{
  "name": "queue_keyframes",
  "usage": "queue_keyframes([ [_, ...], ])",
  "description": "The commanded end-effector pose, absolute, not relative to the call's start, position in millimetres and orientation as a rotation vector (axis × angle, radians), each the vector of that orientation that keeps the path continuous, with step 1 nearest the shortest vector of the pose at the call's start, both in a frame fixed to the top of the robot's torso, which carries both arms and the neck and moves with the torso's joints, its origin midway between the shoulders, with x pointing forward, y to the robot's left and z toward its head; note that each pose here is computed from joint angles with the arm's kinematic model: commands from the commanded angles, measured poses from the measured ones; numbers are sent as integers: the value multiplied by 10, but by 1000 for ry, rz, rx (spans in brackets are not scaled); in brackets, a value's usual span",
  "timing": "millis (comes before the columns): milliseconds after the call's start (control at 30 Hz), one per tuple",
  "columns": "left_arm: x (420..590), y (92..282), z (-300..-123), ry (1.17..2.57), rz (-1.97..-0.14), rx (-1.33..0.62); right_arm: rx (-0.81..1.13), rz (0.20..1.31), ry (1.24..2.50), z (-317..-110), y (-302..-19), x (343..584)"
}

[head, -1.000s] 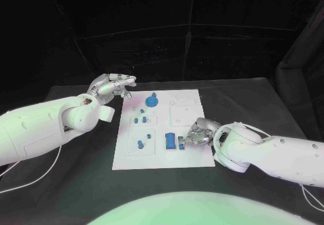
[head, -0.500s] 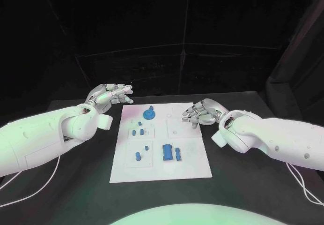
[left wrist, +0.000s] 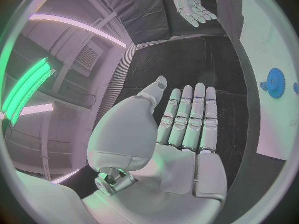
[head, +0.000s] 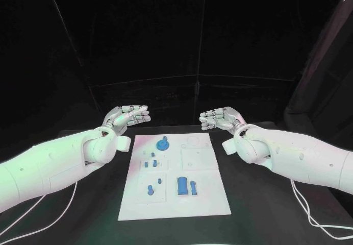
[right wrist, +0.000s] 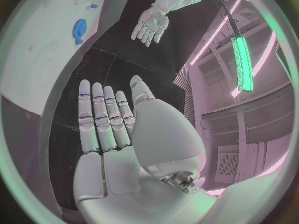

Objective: Assemble the parts on the task board

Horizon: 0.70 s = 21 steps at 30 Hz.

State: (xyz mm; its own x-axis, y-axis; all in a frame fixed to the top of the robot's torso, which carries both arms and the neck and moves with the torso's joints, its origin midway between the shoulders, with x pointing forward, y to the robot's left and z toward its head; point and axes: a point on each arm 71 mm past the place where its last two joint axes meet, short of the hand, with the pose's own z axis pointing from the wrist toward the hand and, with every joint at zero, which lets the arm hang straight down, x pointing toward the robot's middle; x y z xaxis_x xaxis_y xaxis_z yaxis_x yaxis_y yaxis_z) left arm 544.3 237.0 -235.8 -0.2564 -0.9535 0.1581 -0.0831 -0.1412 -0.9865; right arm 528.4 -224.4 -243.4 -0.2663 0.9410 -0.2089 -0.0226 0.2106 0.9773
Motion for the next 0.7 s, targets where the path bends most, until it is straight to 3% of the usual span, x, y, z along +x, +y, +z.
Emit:
queue_keyframes([
  [33, 5443, 2370, -2358, 1378, -1490, -1233, 913, 1234, 1502, -2434, -2244, 5283],
  [367, 5299, 2268, -2386, 1354, -1436, -1238, 1000, 1255, 1403, -2388, -2136, 5108],
  [700, 4883, 2033, -2340, 1276, -1302, -1226, 1177, 1240, 1241, -2269, -1954, 4702],
])
